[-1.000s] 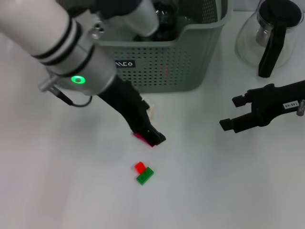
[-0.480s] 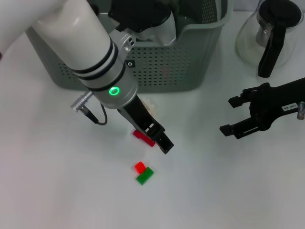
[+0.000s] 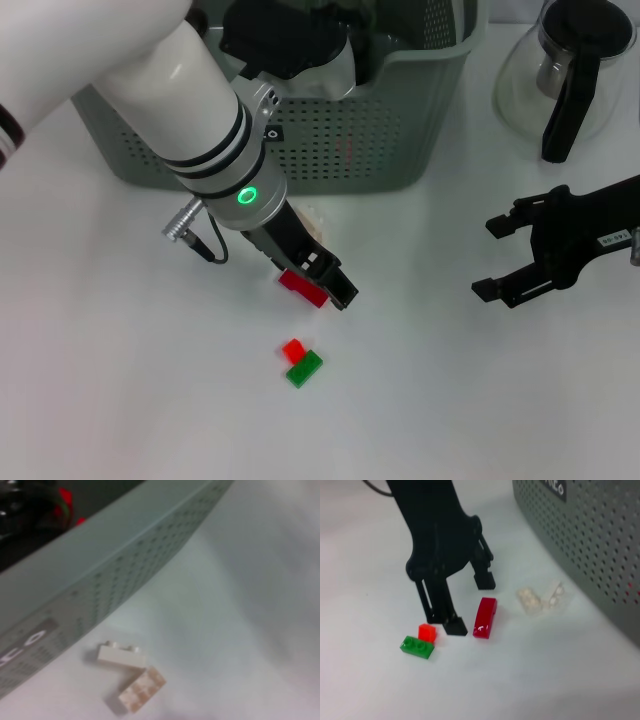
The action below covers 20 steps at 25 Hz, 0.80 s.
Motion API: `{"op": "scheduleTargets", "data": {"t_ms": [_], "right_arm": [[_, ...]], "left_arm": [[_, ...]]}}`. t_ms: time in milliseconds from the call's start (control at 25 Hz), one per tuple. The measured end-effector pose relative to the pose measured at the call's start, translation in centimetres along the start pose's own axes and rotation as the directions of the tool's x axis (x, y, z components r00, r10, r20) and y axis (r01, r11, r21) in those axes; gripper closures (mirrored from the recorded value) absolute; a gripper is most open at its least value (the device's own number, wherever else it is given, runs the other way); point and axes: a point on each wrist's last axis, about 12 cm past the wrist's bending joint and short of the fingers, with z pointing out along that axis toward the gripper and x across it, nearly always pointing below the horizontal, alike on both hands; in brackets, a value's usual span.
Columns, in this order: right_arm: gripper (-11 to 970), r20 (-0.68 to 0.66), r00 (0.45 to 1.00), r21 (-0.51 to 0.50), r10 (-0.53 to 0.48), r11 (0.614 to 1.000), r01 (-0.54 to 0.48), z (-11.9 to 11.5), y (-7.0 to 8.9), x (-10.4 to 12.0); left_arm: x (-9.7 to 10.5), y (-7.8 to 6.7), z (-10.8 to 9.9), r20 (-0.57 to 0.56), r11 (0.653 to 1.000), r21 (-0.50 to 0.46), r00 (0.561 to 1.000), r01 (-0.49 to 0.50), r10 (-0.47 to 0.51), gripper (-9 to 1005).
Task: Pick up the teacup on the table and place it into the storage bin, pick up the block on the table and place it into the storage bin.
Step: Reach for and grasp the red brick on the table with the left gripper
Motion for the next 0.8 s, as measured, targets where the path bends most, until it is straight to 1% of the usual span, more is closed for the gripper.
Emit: {"op": "scheduleTargets", "data": {"t_ms": [200, 440, 800], "right_arm": [[13, -0.009, 1.000, -0.004, 0.002, 1.000, -0.002, 0.2, 0.1, 0.1], [13, -0.011, 1.000, -0.001, -0.009, 1.000, 0.009, 0.3, 0.1, 0.1], [12, -0.010, 1.000, 0.002, -0.010, 1.000, 0.010, 0.4, 0.1, 0.2]], "left_arm": [[-0.3, 0.0, -0.1, -0.005, 1.000, -0.012, 1.000, 0.009, -0.009, 87], [-0.9, -0.2, -0.6, -0.012, 0.999, -0.039, 1.000, -0.014, 0.014, 88], [-1.1, 0.1, 0.0, -0.016, 0.997, -0.070, 1.000, -0.017, 0.015, 88]]}}
